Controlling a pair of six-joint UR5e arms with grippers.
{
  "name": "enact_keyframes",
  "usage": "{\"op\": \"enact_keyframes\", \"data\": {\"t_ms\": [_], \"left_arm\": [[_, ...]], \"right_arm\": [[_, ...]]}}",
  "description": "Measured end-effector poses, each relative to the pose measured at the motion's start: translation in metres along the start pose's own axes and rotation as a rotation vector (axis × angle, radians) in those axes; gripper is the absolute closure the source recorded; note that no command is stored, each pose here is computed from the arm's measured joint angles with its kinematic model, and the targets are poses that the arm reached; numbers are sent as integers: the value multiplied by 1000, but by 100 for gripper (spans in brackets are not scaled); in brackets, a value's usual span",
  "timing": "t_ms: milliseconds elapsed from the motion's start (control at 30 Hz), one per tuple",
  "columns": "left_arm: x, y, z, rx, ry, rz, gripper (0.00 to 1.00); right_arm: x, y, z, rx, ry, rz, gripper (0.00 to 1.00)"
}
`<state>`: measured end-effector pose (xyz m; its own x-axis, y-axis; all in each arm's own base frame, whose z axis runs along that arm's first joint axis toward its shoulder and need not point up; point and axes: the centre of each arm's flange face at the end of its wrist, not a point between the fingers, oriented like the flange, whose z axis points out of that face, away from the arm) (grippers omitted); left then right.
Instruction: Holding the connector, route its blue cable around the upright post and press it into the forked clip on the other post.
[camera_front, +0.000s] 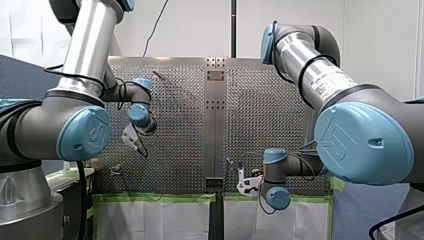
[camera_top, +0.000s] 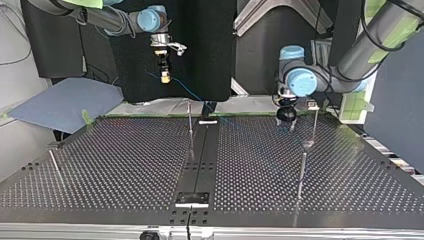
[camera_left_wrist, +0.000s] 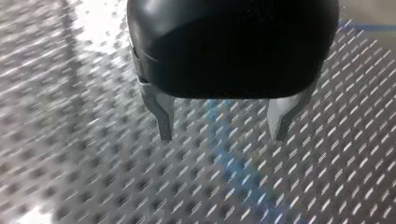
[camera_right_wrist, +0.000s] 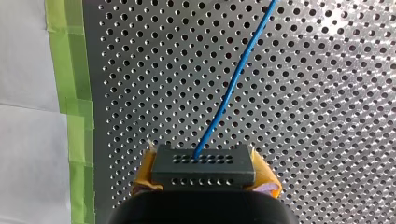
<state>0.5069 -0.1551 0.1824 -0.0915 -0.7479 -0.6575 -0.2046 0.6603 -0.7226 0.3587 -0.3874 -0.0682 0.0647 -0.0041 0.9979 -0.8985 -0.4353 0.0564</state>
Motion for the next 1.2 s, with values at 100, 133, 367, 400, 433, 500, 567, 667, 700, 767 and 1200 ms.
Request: {"op": "enact_keyframes", "data": {"t_ms": [100, 133, 367, 400, 433, 500, 567, 667, 700, 767, 1200], "left_arm": [[12, -12, -4, 50, 34, -11, 0], [16, -16, -6, 66, 47, -18, 0], [19, -27, -20, 95, 103, -14, 0], [17, -27, -22, 92, 100, -13, 0], [14, -29, -25, 89, 91, -11, 0], [7, -31, -29, 84, 72, -7, 0], [-1, -34, -33, 77, 47, -3, 0], [-7, -34, -36, 60, 28, 2, 0], [-7, -33, -37, 54, 26, 6, 0], [-7, -31, -39, 42, 25, 13, 0], [-25, -25, -80, -61, -21, 127, 0]], "right_arm": [[0, 0, 0, 0, 0, 0, 100], [0, 0, 0, 0, 0, 0, 100], [0, 0, 0, 0, 0, 0, 100], [0, 0, 0, 0, 0, 0, 100], [0, 0, 0, 0, 0, 0, 100], [0, 0, 0, 0, 0, 0, 100], [0, 0, 0, 0, 0, 0, 100], [0, 0, 0, 0, 0, 0, 100], [0, 0, 0, 0, 0, 0, 100], [0, 0, 0, 0, 0, 0, 100], [0, 0, 0, -1, 1, 5, 100]]}}
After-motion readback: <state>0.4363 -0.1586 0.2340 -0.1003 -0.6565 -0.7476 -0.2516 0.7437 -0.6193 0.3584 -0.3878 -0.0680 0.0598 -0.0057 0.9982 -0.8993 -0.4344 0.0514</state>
